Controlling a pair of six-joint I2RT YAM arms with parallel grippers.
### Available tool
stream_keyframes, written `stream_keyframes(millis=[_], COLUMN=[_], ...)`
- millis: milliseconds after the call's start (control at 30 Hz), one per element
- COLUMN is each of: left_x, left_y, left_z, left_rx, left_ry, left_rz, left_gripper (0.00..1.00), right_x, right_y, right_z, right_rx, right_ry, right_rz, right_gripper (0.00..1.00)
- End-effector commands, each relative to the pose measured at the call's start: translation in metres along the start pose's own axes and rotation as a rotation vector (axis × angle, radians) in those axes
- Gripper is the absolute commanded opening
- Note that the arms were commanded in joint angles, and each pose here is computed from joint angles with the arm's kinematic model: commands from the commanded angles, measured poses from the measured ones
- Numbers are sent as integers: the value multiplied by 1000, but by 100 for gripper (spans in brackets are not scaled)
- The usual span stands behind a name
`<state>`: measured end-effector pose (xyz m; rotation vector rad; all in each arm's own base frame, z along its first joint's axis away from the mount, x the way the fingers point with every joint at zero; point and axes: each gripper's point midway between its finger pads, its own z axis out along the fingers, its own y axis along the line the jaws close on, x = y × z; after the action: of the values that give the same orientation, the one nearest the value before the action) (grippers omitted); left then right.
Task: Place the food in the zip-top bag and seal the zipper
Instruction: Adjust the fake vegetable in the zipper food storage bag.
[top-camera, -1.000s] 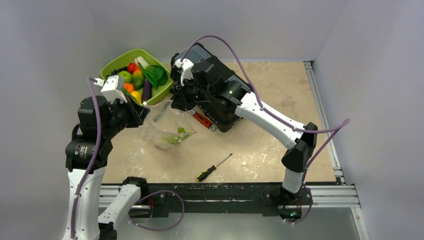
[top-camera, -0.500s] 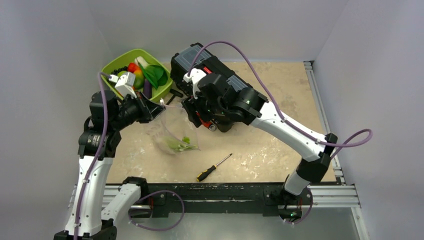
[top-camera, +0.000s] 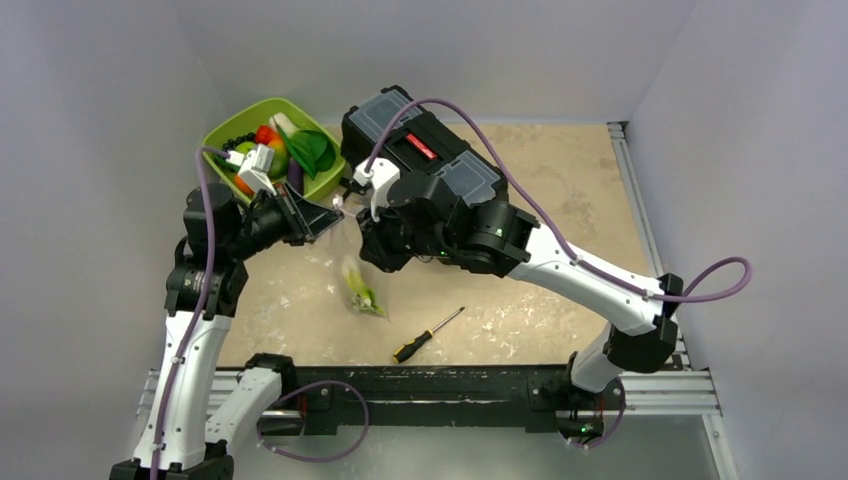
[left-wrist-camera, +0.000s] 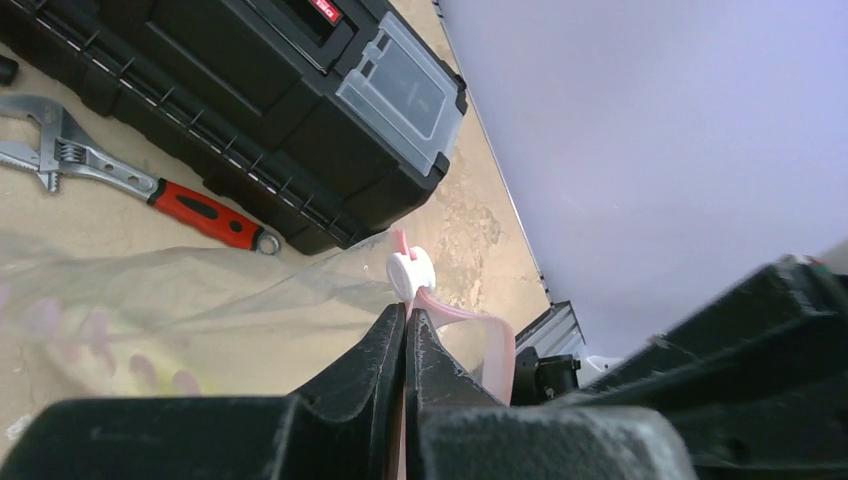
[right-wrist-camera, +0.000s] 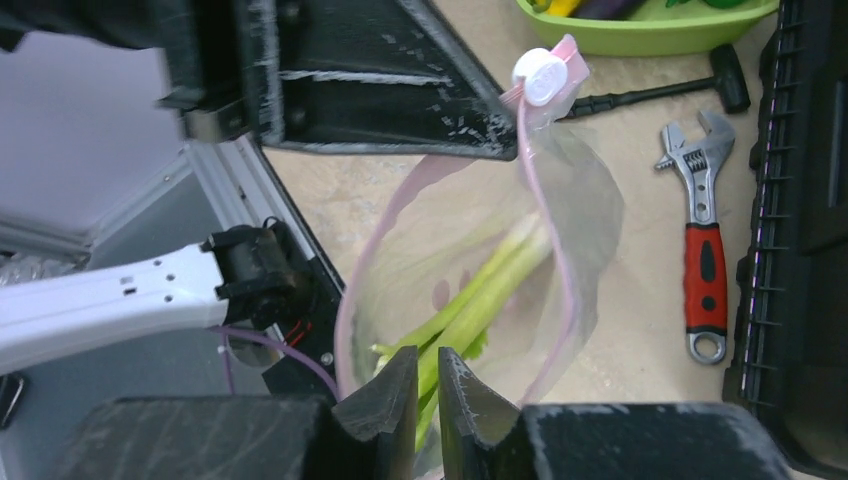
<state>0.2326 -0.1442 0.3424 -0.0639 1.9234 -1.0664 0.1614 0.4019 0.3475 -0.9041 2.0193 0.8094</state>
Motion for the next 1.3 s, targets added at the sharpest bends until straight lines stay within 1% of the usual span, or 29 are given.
stream_keyframes(millis=[0, 100, 167, 233, 300, 367, 433, 567, 700, 867, 933, 1000, 1067, 1133, 1233, 1267], left_x=[-8, -9, -11, -12, -13, -16, -17, -15, -15, -15, -14, -14, -12, -11, -10, -11], left_y=[-24, -25, -27, -25, -21, -18, -18, -15, -15, -22, -26, -29, -31, -34, -36, -37], left_z=[-10, -11, -10, -6, -4, -3, -1, 5, 11, 19, 22, 24, 26, 27, 25, 24], left_rx=[78, 78, 89, 96, 93, 88, 95, 95, 105, 130, 140, 145, 148, 154, 153, 154], left_ry=[-39, -44, -53, -70, -94, -124, -142, -129, -125, -120, -116, -115, -107, -103, -107, -108], left_rz=[38, 35, 23, -3, -32, -52, -66, -79, -91, -92, -93, -89, -90, -87, -82, -80], left_gripper=[0, 0, 0, 0, 0, 0, 0, 0, 0, 0, 0, 0, 0, 0, 0, 0], right_x=[-11, -5, 5, 20, 40, 53, 66, 96, 118, 135, 144, 154, 163, 163, 160, 161], right_y=[-6, -6, -11, -10, -21, -32, -35, -41, -35, -48, -51, -47, -42, -45, -51, -52], right_z=[26, 37, 46, 54, 60, 61, 61, 62, 64, 57, 59, 64, 67, 66, 66, 66], right_rx=[43, 39, 71, 68, 129, 187, 194, 217, 169, 226, 232, 200, 177, 195, 228, 236], right_ry=[-72, -48, -19, 13, 33, 39, 63, 152, 217, 269, 282, 297, 316, 310, 299, 302], right_rz=[42, 18, 26, 88, 151, 193, 219, 212, 210, 189, 180, 187, 219, 227, 217, 212], right_gripper=[13, 13, 14, 16, 17, 24, 35, 51, 67, 76, 76, 75, 70, 61, 40, 35])
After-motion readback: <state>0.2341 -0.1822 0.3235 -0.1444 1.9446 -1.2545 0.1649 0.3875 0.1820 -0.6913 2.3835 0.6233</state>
